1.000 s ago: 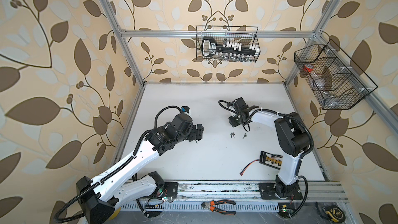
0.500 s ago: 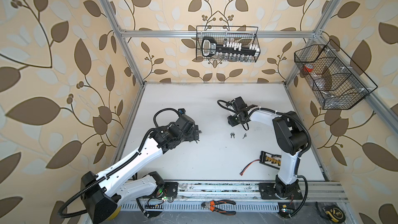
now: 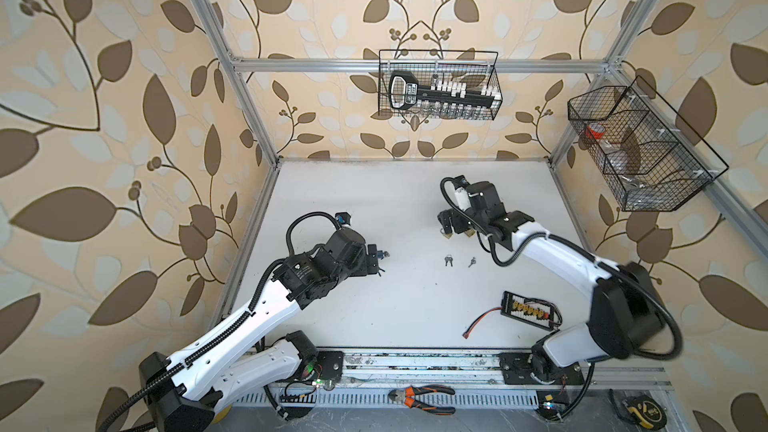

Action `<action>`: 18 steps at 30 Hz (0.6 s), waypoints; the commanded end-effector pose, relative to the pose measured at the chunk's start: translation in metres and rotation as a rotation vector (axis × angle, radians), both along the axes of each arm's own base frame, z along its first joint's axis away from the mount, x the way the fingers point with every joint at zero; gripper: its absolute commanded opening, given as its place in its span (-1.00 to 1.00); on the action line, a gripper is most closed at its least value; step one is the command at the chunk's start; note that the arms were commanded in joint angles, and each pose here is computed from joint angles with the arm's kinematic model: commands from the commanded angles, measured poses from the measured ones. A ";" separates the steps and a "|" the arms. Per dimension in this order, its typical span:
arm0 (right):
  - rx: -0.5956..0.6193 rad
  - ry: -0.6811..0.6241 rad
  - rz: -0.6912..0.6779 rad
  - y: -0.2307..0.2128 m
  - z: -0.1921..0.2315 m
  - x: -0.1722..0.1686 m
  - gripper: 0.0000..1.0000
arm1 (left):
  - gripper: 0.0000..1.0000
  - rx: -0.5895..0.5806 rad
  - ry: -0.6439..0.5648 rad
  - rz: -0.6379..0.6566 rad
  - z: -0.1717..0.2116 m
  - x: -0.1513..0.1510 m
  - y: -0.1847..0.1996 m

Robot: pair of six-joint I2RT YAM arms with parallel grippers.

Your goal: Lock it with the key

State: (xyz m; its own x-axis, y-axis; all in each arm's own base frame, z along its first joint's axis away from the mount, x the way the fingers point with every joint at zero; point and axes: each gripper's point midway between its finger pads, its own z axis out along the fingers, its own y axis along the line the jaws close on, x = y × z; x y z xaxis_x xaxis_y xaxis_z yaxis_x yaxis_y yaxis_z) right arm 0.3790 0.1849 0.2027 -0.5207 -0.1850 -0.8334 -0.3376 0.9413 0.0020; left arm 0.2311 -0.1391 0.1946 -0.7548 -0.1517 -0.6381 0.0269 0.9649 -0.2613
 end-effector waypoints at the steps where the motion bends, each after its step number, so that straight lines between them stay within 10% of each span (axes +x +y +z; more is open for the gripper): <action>1: 0.101 -0.127 -0.174 -0.025 0.018 -0.014 0.99 | 0.98 -0.021 -0.027 -0.019 0.002 0.004 -0.005; 18: 0.309 -0.010 0.020 0.001 -0.015 -0.062 0.99 | 0.98 -0.090 0.068 0.097 -0.021 0.006 0.016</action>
State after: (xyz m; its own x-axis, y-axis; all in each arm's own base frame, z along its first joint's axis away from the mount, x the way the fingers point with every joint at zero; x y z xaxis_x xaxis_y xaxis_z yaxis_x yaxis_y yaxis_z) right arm 0.3180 0.1641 0.1846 -0.4836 0.0627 -0.8730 -0.2903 0.9295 0.2276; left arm 0.2407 -0.1320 0.1775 -0.7715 -0.2198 -0.5970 -0.0336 0.9512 -0.3069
